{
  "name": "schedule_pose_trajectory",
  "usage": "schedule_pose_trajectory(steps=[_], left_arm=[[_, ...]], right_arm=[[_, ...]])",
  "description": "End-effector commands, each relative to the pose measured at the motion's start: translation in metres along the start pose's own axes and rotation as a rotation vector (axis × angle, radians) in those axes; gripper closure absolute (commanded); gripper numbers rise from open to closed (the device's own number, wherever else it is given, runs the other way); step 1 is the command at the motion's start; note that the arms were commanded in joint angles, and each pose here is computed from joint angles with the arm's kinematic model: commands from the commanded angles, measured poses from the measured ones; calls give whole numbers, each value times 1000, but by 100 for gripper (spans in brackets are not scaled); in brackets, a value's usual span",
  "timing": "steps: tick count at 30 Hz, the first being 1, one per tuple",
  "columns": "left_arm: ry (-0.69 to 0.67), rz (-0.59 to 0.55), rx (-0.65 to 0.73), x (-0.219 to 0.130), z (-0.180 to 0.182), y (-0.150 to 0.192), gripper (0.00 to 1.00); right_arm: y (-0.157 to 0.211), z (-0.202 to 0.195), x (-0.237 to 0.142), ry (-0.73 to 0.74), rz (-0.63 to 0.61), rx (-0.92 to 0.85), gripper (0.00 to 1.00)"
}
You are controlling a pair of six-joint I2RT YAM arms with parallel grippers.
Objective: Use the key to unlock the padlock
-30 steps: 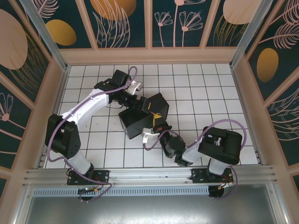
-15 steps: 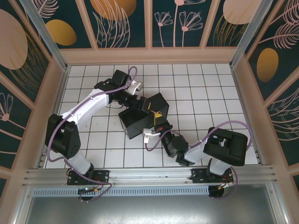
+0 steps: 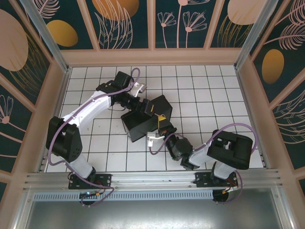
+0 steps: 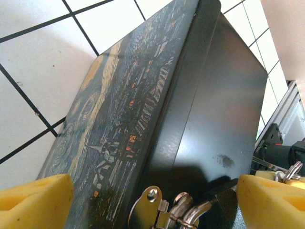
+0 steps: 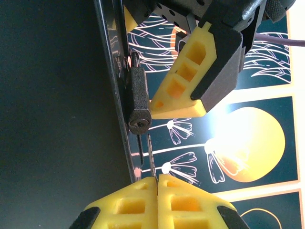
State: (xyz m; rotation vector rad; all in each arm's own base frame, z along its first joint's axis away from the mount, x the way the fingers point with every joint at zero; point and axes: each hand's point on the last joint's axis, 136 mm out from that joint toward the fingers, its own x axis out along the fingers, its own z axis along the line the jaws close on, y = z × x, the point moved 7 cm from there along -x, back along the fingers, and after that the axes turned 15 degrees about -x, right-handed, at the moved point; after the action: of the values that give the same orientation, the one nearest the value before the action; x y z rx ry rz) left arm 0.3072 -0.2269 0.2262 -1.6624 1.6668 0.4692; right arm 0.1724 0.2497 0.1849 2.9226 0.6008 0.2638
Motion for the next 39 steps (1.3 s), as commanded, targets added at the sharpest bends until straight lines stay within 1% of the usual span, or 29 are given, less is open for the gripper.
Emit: schedule_pose_trajectory(steps=[1, 23, 39], left_arm=[[-33, 26, -5, 4, 6, 6, 12], [-18, 30, 1, 3, 5, 9, 13], [-14, 36, -1, 5, 6, 11, 13]], right_arm=[[3, -15, 5, 77, 15, 111, 100], [-1, -8, 10, 55, 24, 123, 100], [-2, -15, 14, 83, 22, 138, 100]])
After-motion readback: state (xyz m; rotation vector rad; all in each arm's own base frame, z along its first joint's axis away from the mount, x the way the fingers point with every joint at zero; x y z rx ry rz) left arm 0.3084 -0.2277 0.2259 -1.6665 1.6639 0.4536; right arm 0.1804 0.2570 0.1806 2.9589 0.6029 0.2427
